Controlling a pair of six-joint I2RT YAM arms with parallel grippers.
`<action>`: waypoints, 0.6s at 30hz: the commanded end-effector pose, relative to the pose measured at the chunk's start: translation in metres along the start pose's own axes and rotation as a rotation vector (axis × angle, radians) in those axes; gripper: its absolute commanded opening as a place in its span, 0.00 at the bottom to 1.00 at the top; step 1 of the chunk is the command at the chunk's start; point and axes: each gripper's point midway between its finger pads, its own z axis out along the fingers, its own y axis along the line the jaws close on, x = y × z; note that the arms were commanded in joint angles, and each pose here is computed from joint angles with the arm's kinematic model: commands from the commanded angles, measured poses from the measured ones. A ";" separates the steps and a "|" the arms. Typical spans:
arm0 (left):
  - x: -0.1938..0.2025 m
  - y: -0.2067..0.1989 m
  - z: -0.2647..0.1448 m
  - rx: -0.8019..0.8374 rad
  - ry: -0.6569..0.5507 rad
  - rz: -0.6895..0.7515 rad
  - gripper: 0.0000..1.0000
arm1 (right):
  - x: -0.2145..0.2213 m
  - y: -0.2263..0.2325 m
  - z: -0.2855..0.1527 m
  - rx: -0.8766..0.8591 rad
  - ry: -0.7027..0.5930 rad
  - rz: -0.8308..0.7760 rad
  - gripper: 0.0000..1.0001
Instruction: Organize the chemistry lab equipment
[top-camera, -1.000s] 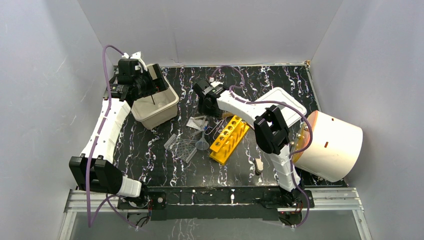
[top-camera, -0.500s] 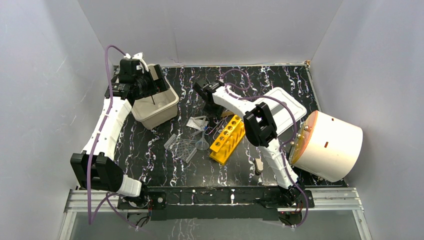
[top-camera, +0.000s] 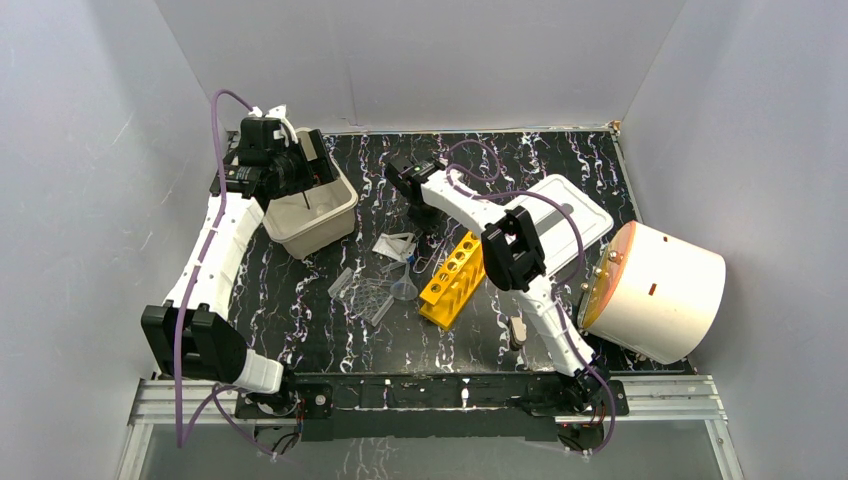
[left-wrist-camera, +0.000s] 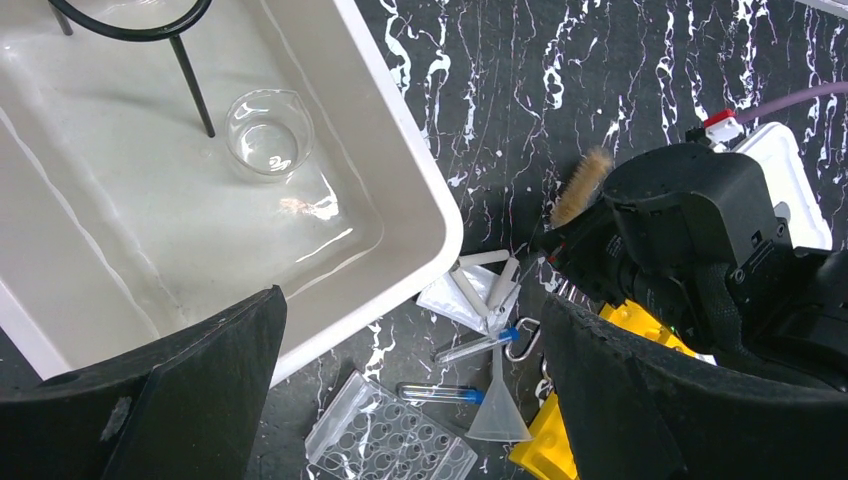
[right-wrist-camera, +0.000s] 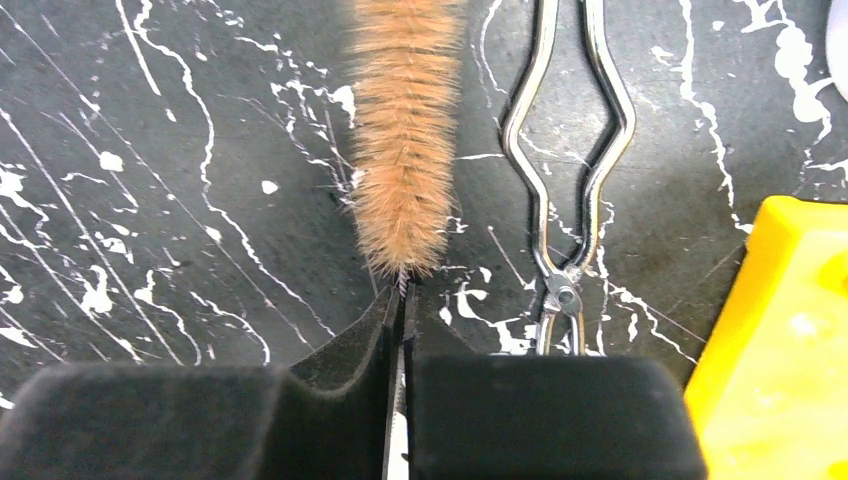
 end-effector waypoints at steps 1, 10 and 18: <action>-0.012 -0.006 -0.007 0.010 -0.021 0.014 0.98 | -0.014 0.009 -0.006 -0.007 -0.020 0.043 0.06; -0.010 -0.012 -0.003 0.044 -0.007 -0.002 0.98 | -0.057 0.033 -0.065 -0.178 -0.119 0.038 0.00; 0.003 -0.060 -0.004 0.320 0.068 -0.056 0.98 | -0.089 0.057 -0.156 -0.575 -0.233 -0.127 0.00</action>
